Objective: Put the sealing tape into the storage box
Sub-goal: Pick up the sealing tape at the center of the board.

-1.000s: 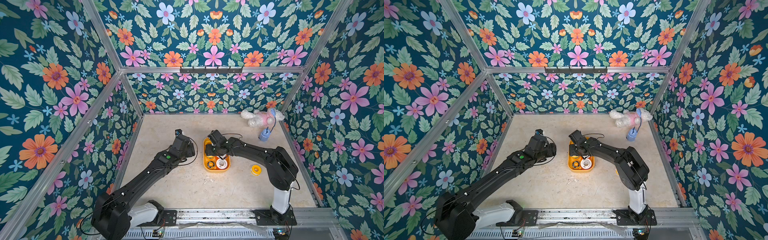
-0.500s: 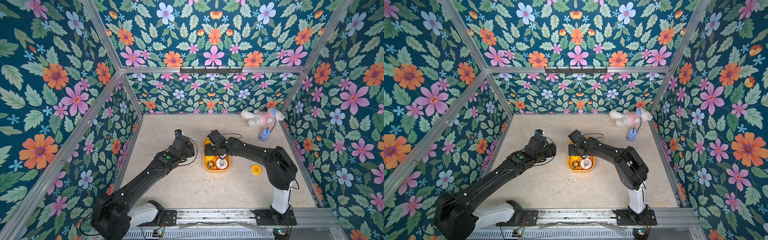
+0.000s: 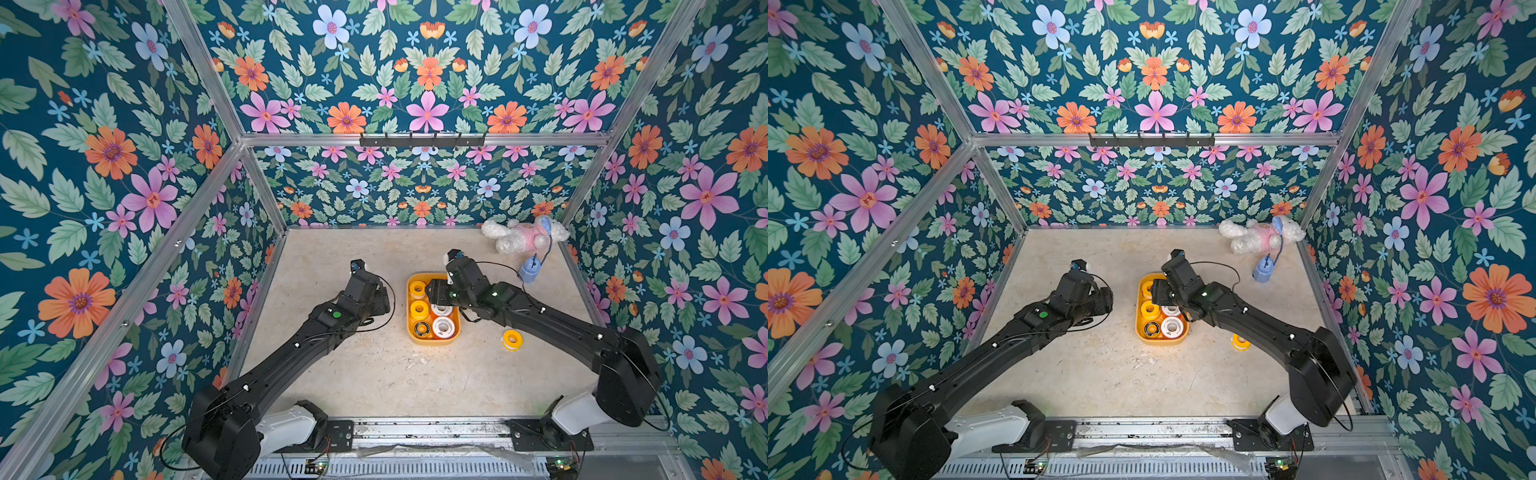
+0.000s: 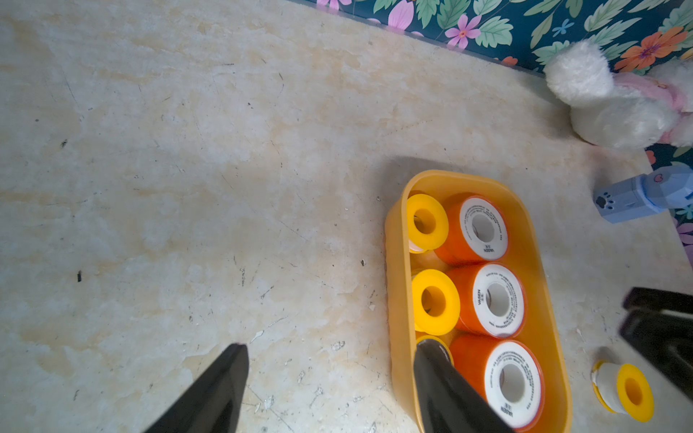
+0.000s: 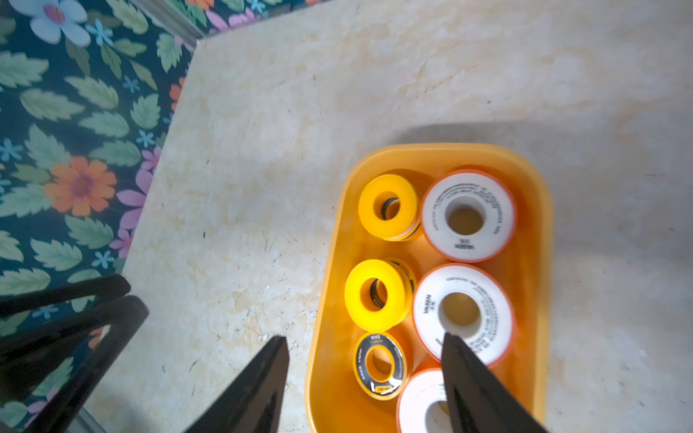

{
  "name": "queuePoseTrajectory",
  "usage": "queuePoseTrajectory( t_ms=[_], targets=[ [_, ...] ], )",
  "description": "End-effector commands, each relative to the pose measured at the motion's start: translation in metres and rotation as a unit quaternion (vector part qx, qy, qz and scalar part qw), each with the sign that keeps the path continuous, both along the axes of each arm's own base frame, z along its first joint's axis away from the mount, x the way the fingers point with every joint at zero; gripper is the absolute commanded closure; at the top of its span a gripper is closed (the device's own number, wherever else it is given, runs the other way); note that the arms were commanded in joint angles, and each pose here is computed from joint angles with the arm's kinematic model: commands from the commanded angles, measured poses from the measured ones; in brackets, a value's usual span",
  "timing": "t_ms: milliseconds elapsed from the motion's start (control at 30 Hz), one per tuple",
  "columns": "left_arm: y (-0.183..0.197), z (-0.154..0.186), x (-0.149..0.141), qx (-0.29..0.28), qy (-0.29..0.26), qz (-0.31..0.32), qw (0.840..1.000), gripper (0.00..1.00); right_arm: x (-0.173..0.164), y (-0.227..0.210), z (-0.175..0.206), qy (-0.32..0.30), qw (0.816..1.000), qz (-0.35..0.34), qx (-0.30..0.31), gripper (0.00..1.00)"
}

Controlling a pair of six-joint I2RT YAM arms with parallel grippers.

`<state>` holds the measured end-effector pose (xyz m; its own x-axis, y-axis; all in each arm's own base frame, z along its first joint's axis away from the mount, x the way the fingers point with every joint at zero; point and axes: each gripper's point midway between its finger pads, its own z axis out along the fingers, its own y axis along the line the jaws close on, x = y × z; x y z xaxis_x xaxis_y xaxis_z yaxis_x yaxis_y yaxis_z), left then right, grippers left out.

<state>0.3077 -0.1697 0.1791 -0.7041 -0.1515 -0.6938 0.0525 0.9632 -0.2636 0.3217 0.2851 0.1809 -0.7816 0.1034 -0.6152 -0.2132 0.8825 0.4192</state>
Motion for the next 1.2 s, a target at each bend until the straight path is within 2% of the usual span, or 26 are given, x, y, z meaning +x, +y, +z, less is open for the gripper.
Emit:
queuePoseTrajectory(
  t_ms=[0,267,467,800,1167],
  targets=[
    [-0.001,0.002,0.001,-0.002,-0.005,-0.001,1.000,0.25,-0.001,-0.040,-0.002,-0.006,0.999,-0.054,-0.006,0.30],
    [-0.001,0.004,0.002,-0.004,-0.008,0.000,1.000,0.24,-0.027,-0.140,-0.032,0.010,0.986,-0.161,-0.031,0.28],
    [-0.003,0.004,0.003,-0.007,-0.008,-0.003,1.000,0.24,-0.054,-0.182,-0.063,0.043,0.971,-0.226,-0.059,0.24],
    [-0.005,0.004,0.003,-0.012,-0.007,-0.007,1.000,0.24,-0.076,-0.216,-0.108,0.081,0.947,-0.295,-0.099,0.11],
    [-0.006,0.004,0.003,-0.013,-0.006,-0.008,1.000,0.24,-0.075,-0.222,-0.132,0.109,0.938,-0.310,-0.108,0.09]
  ],
)
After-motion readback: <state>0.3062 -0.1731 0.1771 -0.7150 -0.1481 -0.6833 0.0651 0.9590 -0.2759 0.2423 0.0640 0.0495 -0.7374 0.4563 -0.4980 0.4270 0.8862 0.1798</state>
